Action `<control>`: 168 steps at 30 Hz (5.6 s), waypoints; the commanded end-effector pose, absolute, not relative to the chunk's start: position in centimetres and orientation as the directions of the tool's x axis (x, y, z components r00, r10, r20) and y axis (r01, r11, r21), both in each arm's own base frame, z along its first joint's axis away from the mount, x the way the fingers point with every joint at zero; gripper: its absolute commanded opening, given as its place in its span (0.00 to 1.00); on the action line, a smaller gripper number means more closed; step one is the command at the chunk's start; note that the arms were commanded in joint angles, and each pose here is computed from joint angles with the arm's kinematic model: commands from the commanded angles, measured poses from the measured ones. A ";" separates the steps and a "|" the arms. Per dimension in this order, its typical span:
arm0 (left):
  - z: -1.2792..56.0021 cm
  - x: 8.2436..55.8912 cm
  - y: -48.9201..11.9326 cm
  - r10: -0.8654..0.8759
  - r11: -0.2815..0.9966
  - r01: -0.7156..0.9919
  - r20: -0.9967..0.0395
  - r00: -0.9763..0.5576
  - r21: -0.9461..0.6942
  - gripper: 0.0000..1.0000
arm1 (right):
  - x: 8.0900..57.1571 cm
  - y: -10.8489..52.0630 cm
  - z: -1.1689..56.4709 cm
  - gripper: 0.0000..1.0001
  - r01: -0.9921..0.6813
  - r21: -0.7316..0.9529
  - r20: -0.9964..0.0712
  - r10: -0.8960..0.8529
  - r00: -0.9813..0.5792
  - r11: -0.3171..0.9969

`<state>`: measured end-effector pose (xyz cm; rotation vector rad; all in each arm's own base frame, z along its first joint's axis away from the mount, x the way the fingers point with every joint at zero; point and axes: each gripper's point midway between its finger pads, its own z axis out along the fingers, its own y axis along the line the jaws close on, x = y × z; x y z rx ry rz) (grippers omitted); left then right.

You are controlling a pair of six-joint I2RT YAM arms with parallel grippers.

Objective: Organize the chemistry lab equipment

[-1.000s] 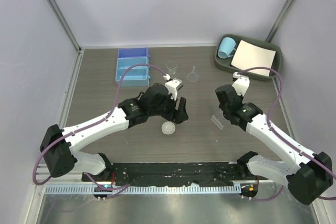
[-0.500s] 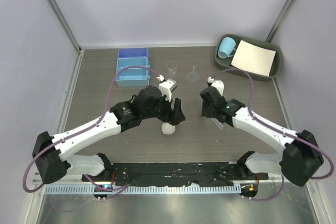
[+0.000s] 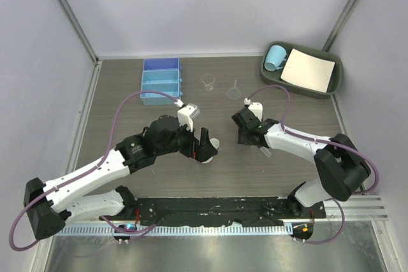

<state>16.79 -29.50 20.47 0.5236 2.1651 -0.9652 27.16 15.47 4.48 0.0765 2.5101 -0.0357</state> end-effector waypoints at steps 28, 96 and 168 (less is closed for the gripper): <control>23.2 15.5 -28.2 0.001 0.592 0.611 -0.758 -0.653 -0.526 1.00 | 25.4 5.8 4.2 0.64 0.423 -0.053 -0.647 0.292 -0.704 0.904; 9.9 55.1 -11.0 -0.827 0.547 -0.650 -0.218 -0.519 -0.528 0.72 | 24.7 11.5 15.1 0.68 0.059 0.241 -0.741 0.223 -0.634 0.969; 4.2 38.0 -7.7 -0.601 0.771 -0.533 -0.124 -0.790 -0.349 0.00 | 32.0 39.8 13.2 0.80 -0.596 0.100 -0.670 -0.389 -0.632 0.797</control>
